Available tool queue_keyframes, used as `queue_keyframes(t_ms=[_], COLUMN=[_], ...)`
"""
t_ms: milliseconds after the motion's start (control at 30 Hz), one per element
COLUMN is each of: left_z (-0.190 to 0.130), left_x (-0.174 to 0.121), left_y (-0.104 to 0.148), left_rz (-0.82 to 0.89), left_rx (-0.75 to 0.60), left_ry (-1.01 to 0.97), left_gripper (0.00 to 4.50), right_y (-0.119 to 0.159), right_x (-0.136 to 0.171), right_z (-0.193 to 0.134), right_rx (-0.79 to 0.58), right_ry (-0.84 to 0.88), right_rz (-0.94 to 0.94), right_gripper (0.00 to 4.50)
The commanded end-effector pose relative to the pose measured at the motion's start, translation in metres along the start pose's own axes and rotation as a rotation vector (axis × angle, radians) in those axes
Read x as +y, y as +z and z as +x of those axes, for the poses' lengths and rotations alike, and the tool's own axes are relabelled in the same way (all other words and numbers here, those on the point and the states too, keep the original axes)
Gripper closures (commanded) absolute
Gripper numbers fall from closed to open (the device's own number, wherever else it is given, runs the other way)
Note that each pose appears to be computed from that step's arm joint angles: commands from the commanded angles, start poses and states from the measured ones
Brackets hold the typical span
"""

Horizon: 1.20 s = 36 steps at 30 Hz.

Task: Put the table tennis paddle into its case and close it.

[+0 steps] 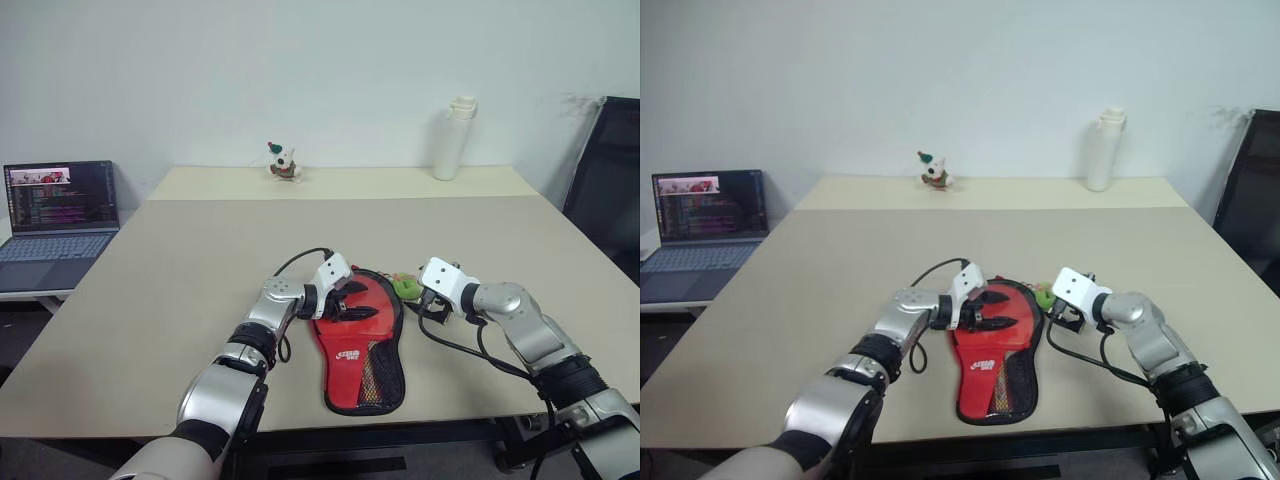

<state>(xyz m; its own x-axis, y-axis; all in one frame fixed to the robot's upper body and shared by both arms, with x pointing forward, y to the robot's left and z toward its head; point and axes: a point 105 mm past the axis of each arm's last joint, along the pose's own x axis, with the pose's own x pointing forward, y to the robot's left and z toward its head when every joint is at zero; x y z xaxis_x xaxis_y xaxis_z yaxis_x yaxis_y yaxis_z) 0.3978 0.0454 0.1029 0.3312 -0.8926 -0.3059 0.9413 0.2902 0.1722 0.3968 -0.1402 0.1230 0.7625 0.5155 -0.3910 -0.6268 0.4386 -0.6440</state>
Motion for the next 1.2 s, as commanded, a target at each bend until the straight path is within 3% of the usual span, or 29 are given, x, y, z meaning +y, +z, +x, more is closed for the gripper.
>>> queue_keyframes(t_ms=[33,100,533,767,1200], left_z=[-0.001,-0.001,0.009,0.008,0.007], left_x=[0.002,0.002,-0.013,-0.034,-0.035], left_y=[0.004,0.004,-0.008,-0.027,-0.042], left_rz=[0.007,0.007,-0.055,-0.043,-0.041], left_rx=[-0.012,-0.011,0.051,0.154,0.204], left_ry=[0.006,0.005,-0.091,-0.246,-0.214], left_gripper=[1.25,1.25,1.22,1.22,1.22], right_y=[0.004,0.003,0.007,0.003,-0.009], right_x=[-0.013,-0.013,-0.009,-0.007,0.017], right_z=[0.004,0.007,0.008,-0.008,-0.056], right_rx=[-0.006,-0.001,-0.019,-0.002,0.056], right_ry=[-0.054,-0.053,-0.033,-0.025,0.045], right_rz=[-0.079,-0.094,-0.093,-0.09,-0.081], right_gripper=[0.0,0.0,4.49,4.49,4.49])
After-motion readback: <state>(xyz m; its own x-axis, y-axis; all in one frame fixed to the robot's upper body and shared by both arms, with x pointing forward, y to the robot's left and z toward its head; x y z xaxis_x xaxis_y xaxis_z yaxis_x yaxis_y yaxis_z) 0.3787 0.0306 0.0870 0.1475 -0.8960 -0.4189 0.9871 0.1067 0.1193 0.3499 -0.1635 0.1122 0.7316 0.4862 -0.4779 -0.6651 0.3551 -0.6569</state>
